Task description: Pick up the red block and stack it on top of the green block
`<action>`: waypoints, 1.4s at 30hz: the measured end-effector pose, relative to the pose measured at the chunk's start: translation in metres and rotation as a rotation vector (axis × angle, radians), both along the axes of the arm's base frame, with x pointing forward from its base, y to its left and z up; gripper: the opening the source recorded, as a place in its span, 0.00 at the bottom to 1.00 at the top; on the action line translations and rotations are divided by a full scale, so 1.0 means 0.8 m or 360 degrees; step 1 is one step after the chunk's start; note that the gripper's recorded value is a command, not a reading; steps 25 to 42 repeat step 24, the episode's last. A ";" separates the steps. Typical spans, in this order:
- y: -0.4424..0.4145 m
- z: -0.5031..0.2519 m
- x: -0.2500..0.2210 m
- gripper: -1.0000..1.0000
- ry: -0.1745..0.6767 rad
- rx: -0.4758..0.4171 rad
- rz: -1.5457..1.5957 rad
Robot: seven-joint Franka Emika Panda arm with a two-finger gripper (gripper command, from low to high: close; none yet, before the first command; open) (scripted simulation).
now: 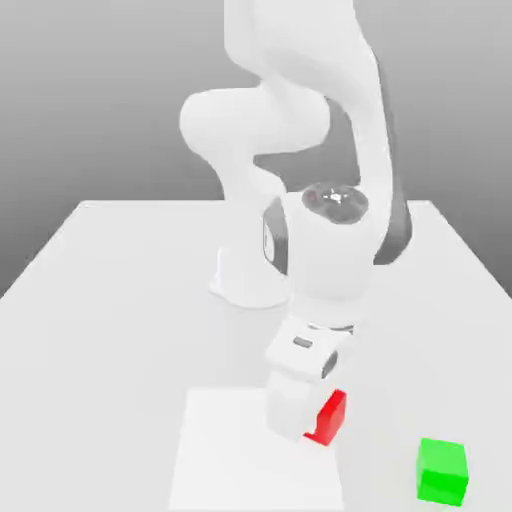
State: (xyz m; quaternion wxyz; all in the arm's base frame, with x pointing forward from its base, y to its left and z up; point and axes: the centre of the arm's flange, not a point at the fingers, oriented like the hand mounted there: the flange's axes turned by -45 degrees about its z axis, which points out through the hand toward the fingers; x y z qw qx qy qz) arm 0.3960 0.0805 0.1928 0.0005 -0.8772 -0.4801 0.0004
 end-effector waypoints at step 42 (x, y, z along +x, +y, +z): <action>0.176 -0.007 0.076 1.00 0.0000 -0.0001 0.0199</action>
